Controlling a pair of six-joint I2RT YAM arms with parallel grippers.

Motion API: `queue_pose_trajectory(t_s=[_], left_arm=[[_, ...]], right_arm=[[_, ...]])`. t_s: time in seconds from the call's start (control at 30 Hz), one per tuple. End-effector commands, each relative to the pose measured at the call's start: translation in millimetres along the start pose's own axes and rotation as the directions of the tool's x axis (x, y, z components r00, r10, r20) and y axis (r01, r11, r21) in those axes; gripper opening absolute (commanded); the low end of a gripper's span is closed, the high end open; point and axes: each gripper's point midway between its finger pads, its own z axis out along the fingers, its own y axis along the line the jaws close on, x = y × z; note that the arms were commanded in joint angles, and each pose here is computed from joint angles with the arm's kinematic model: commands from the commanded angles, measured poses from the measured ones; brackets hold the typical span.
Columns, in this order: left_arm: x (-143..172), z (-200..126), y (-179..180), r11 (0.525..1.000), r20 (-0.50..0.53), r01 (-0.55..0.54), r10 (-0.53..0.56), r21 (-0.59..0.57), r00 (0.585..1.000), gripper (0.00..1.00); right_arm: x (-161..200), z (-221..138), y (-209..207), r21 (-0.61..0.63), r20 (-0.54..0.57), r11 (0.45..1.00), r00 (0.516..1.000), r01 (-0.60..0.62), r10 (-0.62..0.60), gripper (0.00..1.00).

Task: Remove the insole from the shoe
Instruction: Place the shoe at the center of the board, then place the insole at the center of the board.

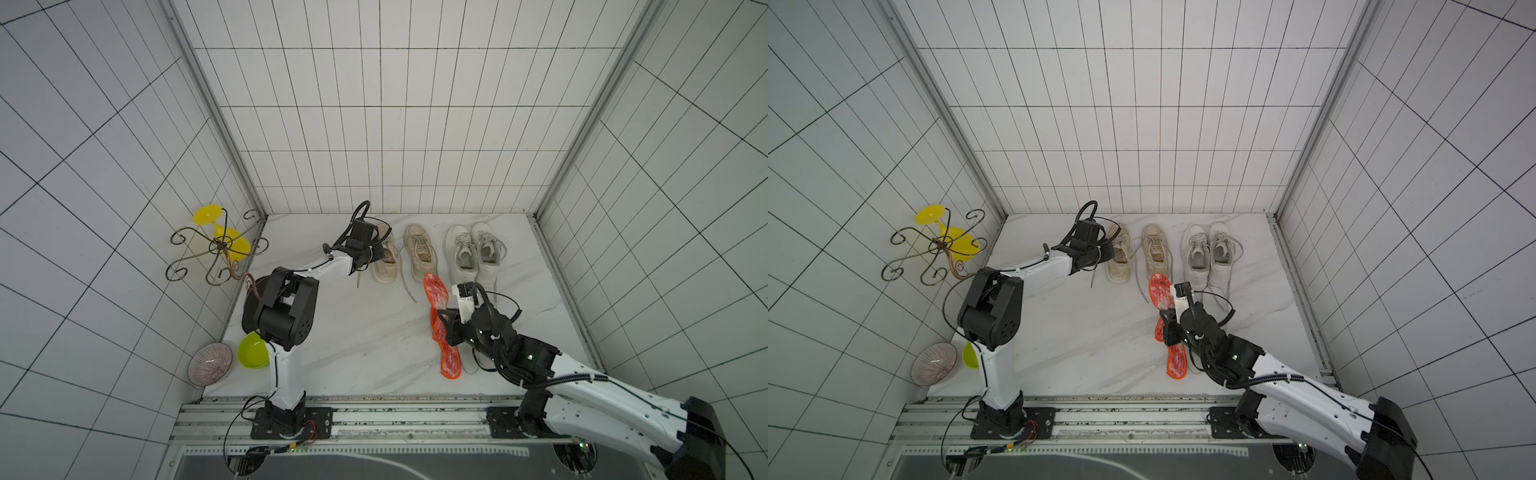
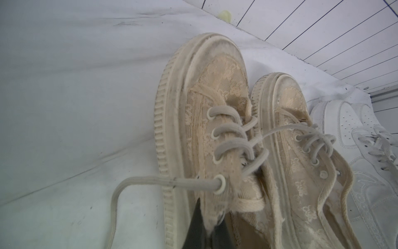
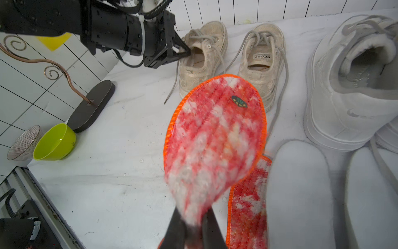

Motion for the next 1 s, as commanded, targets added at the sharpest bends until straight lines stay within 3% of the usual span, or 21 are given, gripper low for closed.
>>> queue_pose_trajectory(t_s=[0.0, 0.07, 0.17, 0.3, 0.5, 0.7, 0.8, 0.97], left_arm=[[-19.1, 0.9, -22.9, 0.997, 0.021, -0.013, 0.012, 0.076, 1.0, 0.0], [-21.0, 3.0, -23.2, 0.997, 0.018, -0.015, 0.014, 0.072, 1.0, 0.02], [-20.1, 1.1, -17.4, 0.999, -0.032, -0.028, 0.029, 0.045, 0.999, 0.23], [-19.6, -25.1, -1.9, 1.0, -0.048, -0.018, 0.017, -0.005, 0.999, 0.48], [-15.3, -92.2, 10.4, 0.999, 0.049, -0.027, 0.028, -0.035, 0.998, 0.63], [0.3, -152.1, 26.4, 1.0, 0.197, 0.029, -0.028, -0.002, 0.98, 0.7], [9.1, -166.3, 36.2, 0.999, 0.228, 0.035, -0.032, -0.012, 0.973, 0.71], [17.2, -174.8, 49.8, 0.998, 0.251, 0.025, -0.01, -0.053, 0.968, 0.71]], right_arm=[[40.1, 10.8, -1.9, -0.008, -0.128, 1.0, 0.992, 0.001, -0.002, 0.0], [47.8, 16.4, 0.5, -0.006, -0.159, 1.0, 0.987, 0.0, -0.001, 0.0], [60.0, 25.9, 2.2, 0.005, -0.212, 1.0, 0.977, 0.009, -0.007, 0.0], [76.4, 38.9, 2.1, 0.032, -0.274, 0.999, 0.961, 0.041, -0.031, 0.0], [92.0, 54.6, 11.0, 0.031, -0.335, 0.997, 0.941, 0.072, -0.057, 0.0], [101.6, 67.3, 22.2, 0.012, -0.375, 0.997, 0.925, 0.08, -0.07, 0.0], [106.3, 73.5, 27.0, 0.009, -0.397, 0.997, 0.915, 0.079, -0.069, 0.09], [105.2, 75.4, 27.1, 0.023, -0.398, 0.997, 0.915, 0.078, -0.062, 0.39]])
